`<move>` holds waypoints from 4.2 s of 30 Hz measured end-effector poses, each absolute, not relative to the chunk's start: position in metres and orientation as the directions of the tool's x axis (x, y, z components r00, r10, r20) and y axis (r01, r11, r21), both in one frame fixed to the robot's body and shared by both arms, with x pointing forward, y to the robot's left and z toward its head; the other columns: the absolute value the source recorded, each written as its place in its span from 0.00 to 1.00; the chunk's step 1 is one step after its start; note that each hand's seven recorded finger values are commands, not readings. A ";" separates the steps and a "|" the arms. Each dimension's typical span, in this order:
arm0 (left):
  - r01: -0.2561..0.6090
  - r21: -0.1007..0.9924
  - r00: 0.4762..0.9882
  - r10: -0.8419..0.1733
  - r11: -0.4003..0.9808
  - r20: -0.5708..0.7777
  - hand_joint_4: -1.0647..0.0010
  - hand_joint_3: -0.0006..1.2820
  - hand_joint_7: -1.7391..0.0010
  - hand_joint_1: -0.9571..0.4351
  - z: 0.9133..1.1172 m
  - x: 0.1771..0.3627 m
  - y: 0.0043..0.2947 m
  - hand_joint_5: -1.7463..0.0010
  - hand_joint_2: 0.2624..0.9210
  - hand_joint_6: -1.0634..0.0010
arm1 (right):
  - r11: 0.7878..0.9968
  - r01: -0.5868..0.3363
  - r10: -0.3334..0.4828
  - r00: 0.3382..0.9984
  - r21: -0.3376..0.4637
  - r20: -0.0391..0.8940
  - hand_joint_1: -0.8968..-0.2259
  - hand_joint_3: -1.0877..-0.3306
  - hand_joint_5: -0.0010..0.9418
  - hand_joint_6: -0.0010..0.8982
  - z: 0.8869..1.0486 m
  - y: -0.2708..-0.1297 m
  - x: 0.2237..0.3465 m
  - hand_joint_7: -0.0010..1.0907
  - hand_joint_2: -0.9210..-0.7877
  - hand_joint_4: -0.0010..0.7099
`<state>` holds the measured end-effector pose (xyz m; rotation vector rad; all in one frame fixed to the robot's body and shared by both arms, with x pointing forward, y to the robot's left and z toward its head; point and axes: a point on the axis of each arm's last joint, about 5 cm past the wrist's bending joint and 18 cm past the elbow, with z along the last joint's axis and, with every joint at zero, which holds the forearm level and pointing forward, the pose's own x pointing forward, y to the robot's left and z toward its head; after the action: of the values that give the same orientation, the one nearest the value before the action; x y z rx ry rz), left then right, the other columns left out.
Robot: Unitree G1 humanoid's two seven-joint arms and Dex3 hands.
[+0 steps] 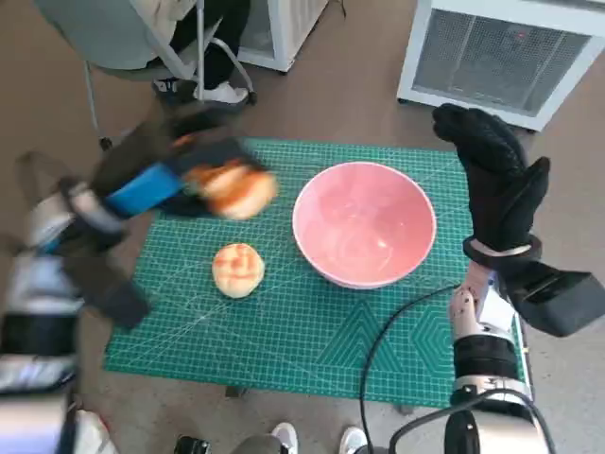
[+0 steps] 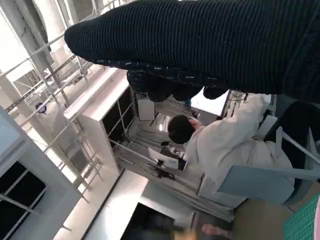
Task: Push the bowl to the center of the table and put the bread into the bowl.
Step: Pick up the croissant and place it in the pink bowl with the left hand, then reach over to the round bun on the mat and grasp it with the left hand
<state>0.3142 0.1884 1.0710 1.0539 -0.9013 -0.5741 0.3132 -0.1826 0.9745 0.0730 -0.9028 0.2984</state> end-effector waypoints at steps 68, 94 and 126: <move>0.187 0.946 0.666 -0.742 0.265 0.076 0.83 0.00 0.95 0.50 1.033 0.318 0.199 0.99 0.95 0.71 | 0.972 -0.212 0.205 0.555 -0.102 0.806 0.44 0.42 0.00 0.37 0.976 -0.195 0.301 0.06 0.00 0.51; 0.330 0.914 0.774 -0.622 0.237 -0.119 0.79 0.00 0.98 0.51 0.997 0.272 0.235 1.00 0.91 0.66 | 0.961 -0.265 0.226 0.565 -0.085 0.794 0.44 0.43 0.00 0.38 0.976 -0.190 0.303 0.06 0.00 0.51; 0.626 0.770 0.726 -0.456 0.127 -0.515 0.82 0.00 0.99 0.55 0.948 0.296 0.225 0.99 0.89 0.70 | 0.959 -0.266 0.239 0.564 -0.100 0.791 0.45 0.43 0.00 0.38 0.979 -0.196 0.303 0.06 0.00 0.51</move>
<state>0.2958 0.2251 0.9482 1.2092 0.1679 -0.7928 0.3026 -0.1963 0.9791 0.0316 -0.9257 0.2969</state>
